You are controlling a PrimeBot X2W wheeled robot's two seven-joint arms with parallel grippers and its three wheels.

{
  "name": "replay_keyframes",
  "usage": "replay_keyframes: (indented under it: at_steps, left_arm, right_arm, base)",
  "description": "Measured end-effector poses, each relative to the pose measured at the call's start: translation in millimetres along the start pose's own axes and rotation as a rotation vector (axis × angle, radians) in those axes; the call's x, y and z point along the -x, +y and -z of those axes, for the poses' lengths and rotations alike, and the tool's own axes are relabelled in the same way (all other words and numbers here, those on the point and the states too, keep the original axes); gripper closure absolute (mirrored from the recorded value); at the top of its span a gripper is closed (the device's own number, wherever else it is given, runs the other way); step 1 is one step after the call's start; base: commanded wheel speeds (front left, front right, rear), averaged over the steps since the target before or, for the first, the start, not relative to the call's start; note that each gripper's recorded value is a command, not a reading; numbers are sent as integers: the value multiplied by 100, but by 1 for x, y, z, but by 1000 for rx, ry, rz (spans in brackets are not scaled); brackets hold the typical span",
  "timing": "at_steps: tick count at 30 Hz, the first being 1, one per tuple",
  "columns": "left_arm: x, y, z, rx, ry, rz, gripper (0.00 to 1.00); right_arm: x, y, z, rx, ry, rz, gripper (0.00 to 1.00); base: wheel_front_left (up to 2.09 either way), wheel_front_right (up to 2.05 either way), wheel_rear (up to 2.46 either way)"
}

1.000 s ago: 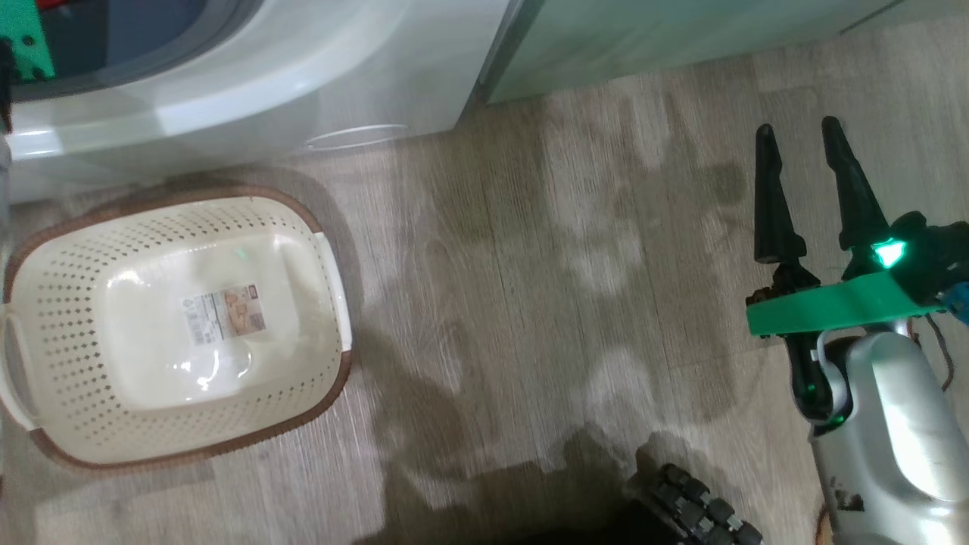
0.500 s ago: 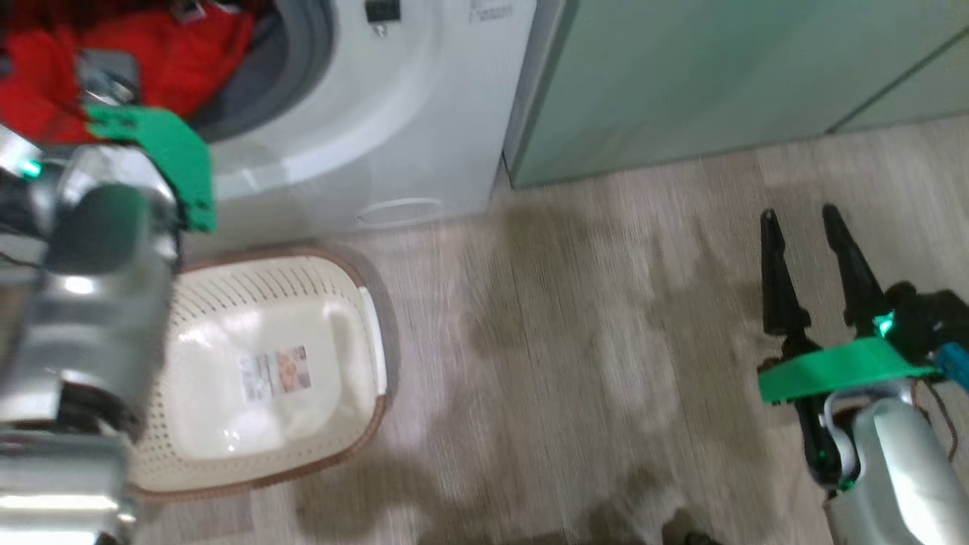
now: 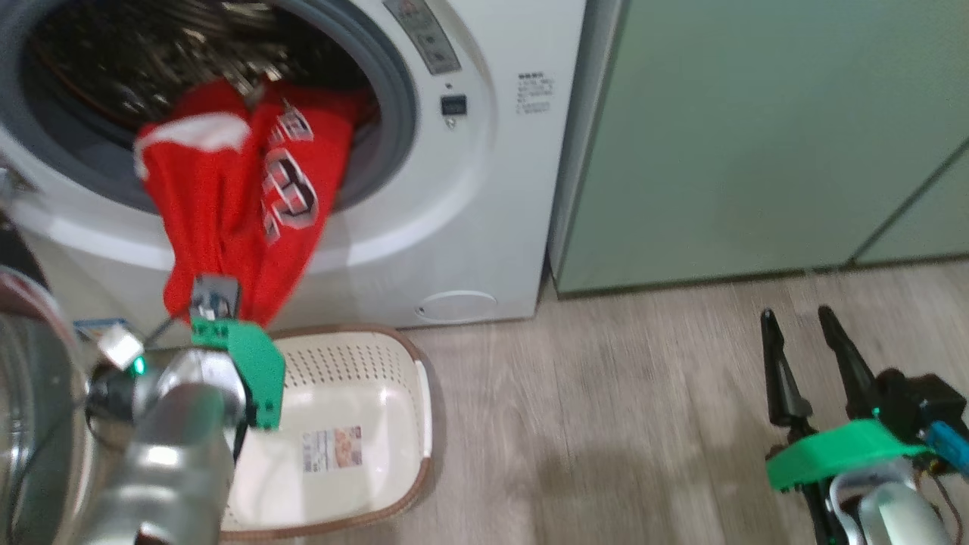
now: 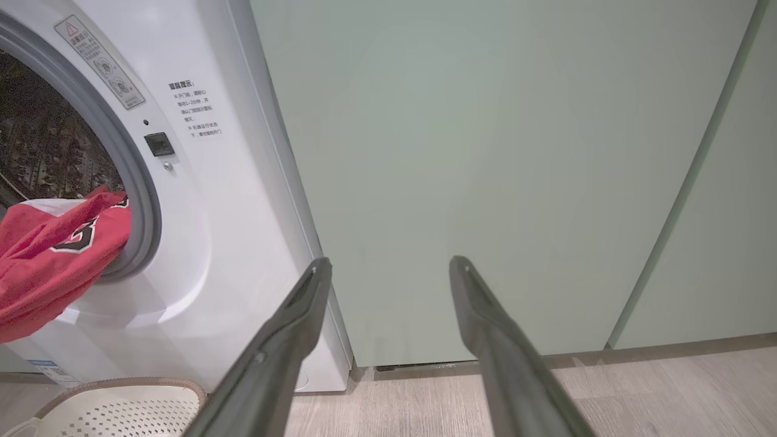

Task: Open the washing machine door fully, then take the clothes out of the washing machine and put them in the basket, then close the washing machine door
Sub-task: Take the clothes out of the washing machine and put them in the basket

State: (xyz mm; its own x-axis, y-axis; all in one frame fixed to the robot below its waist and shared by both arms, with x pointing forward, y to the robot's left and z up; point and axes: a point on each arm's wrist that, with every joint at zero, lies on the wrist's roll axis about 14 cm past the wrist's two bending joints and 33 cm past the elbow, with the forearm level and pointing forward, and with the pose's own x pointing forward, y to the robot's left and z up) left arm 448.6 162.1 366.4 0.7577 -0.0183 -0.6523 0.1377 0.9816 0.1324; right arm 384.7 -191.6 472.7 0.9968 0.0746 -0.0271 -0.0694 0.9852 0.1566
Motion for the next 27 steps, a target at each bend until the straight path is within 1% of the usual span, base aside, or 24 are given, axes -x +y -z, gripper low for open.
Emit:
replay_keyframes:
  at_steps: [3,7,11,12,22,27]
  left_arm:
    - [16,3,21,27,17,6,100]
    - [30,1,45,59,42,17,100]
    - [37,-4,62,69,69,32,100]
    - [40,-10,75,71,96,46,100]
    - [39,-31,115,100,232,102,100]
    - [32,-39,125,117,272,124,100]
  right_arm:
    - [6,6,-2,-3,-7,-18,0]
    - [4,17,-5,1,-14,-56,0]
    - [2,23,-7,2,-21,-74,0]
    - [1,24,-7,3,-19,-79,0]
    - [-4,24,5,6,15,-87,0]
    - [-12,17,8,16,28,-78,0]
  base:
    - [0,0,0]
    - [0,0,0]
    - [0,0,0]
    - [0,0,0]
    - [0,0,0]
    - [0,0,0]
